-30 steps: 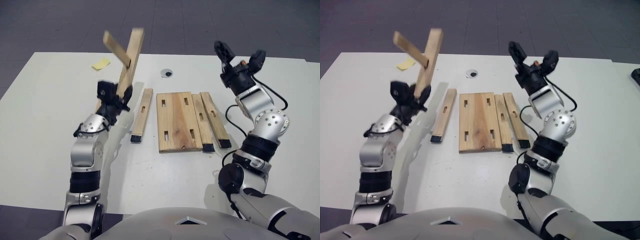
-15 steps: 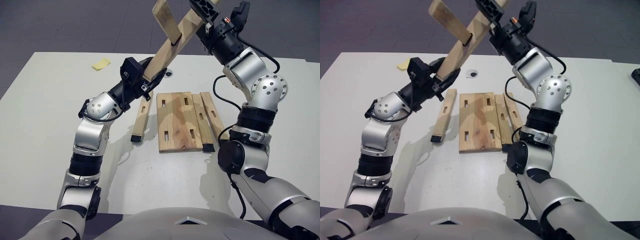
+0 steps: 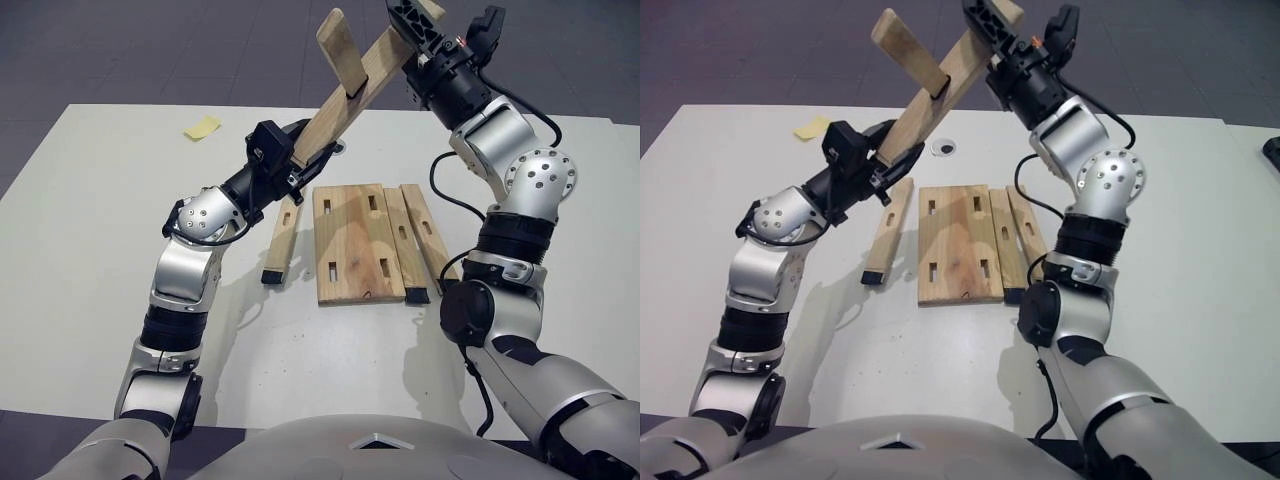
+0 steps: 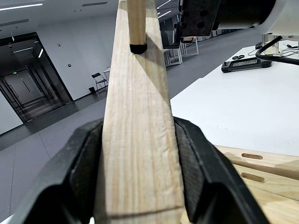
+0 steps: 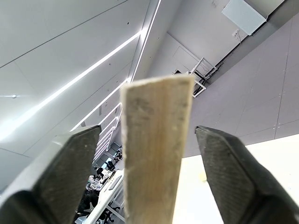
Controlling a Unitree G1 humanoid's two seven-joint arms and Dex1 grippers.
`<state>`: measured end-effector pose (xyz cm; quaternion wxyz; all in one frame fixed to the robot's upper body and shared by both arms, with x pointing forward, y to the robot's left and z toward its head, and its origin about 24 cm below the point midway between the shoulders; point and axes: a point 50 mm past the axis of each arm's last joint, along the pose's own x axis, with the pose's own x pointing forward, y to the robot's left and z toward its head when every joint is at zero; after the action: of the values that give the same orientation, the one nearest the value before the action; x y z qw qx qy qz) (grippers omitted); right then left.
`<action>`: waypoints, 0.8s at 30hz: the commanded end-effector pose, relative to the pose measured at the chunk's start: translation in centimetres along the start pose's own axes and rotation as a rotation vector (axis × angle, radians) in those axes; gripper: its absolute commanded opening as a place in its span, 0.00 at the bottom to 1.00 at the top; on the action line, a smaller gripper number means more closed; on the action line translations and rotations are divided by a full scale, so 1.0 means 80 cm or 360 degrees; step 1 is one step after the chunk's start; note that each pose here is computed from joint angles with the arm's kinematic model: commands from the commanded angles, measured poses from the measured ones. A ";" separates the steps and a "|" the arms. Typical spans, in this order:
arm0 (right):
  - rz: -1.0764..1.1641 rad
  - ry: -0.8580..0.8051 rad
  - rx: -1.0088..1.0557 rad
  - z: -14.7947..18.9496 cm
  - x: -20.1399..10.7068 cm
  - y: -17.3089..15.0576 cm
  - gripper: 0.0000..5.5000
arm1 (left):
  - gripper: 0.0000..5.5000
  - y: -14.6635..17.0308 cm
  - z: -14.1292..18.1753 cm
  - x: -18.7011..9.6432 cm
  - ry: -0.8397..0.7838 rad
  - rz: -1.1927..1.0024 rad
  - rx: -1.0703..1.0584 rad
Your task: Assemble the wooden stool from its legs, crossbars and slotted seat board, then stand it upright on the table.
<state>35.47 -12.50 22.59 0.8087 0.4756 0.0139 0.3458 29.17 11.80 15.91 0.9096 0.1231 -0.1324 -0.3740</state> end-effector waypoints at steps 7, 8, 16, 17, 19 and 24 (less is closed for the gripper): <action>-0.0010 0.0002 -0.0015 -0.004 -0.009 -0.002 0.39 | 0.37 -0.003 -0.005 -0.002 0.0028 -0.0004 0.0019; -0.0010 -0.0001 -0.0019 -0.004 -0.010 -0.002 0.37 | 0.37 -0.003 -0.005 -0.001 0.0028 -0.0006 0.0018; 0.0019 -0.0002 -0.0067 -0.006 -0.020 0.003 0.20 | 0.37 -0.006 -0.008 -0.002 0.0044 -0.0014 0.0014; 0.0023 -0.0003 -0.0071 -0.007 -0.020 0.004 0.20 | 0.37 -0.006 -0.008 -0.002 0.0044 -0.0013 0.0014; 0.0042 -0.0022 -0.0085 -0.007 -0.021 0.007 0.19 | 0.37 -0.007 -0.009 -0.002 0.0047 -0.0013 0.0011; 0.0105 -0.0056 -0.0224 -0.007 -0.024 0.022 0.19 | 0.37 -0.014 -0.013 0.000 0.0064 -0.0022 0.0017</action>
<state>33.47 -12.84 22.27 0.8259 0.4419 -0.0213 0.3494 28.82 11.25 15.00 0.9078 0.1267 -0.1241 -0.3802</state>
